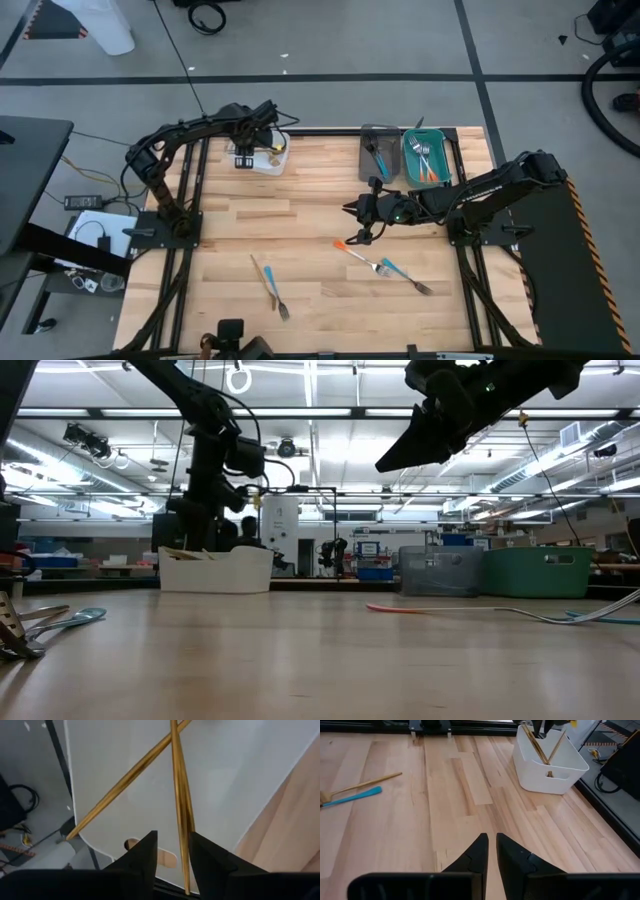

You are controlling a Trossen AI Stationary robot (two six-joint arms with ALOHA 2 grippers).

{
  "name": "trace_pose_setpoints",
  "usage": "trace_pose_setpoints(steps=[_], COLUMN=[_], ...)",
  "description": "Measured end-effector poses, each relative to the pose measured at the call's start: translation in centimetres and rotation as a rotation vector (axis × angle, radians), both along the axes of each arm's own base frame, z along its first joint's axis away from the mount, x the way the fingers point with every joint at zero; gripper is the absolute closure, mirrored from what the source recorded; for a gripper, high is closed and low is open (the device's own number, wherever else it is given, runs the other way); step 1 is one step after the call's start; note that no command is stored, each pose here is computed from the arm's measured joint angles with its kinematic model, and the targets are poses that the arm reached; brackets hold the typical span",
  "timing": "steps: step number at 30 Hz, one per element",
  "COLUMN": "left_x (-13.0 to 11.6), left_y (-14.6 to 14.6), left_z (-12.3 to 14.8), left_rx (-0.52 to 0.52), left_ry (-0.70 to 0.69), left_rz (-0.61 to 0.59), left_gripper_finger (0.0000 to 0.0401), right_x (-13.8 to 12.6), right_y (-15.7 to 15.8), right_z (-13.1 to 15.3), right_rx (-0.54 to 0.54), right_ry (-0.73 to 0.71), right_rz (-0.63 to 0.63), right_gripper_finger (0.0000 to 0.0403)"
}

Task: Sort silverware by color (type)
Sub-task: Put the left blue fork into the black bin

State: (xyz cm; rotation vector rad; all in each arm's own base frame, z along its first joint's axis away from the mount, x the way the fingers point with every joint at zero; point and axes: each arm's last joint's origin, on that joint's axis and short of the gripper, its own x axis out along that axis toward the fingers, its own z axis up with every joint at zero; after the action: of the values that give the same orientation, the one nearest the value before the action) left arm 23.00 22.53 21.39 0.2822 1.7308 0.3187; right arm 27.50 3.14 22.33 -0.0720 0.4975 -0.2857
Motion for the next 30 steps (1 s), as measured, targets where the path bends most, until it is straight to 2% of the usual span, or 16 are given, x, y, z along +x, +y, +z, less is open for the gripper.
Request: trace_pose_setpoints(steps=[15,18,22,25,30], left_x=[2.5,3.0,3.5,4.1,5.1], left_y=[-5.9,-7.1,-8.9,-10.7,-13.6], left_z=[2.2,2.5,2.4,2.3,2.3], left_rx=[-0.015,-0.058,-0.201,-0.284,-0.310], left_ry=[-0.086,-0.159,-0.219,-0.217,-0.200], left_rz=[-0.040,-0.001,0.080,0.045,-0.049], left_gripper_finger=[0.0285,0.0285,0.0285,0.0285,0.0285], right_x=[-0.3,-0.5,-0.8,-0.8,-0.9], right_y=[-0.1,-0.1,-0.3,-0.3,-0.3], right_z=[-0.5,-0.8,-1.1,-1.1,-1.2], right_rx=[-0.006,0.003,-0.023,-0.028,-0.031], right_ry=[0.055,0.094,0.122,0.125,0.138], right_rz=[-0.007,-0.027,-0.084,-0.087,-0.087], right_gripper_finger=[0.0355,0.0355,0.0355,0.0355,0.0355])
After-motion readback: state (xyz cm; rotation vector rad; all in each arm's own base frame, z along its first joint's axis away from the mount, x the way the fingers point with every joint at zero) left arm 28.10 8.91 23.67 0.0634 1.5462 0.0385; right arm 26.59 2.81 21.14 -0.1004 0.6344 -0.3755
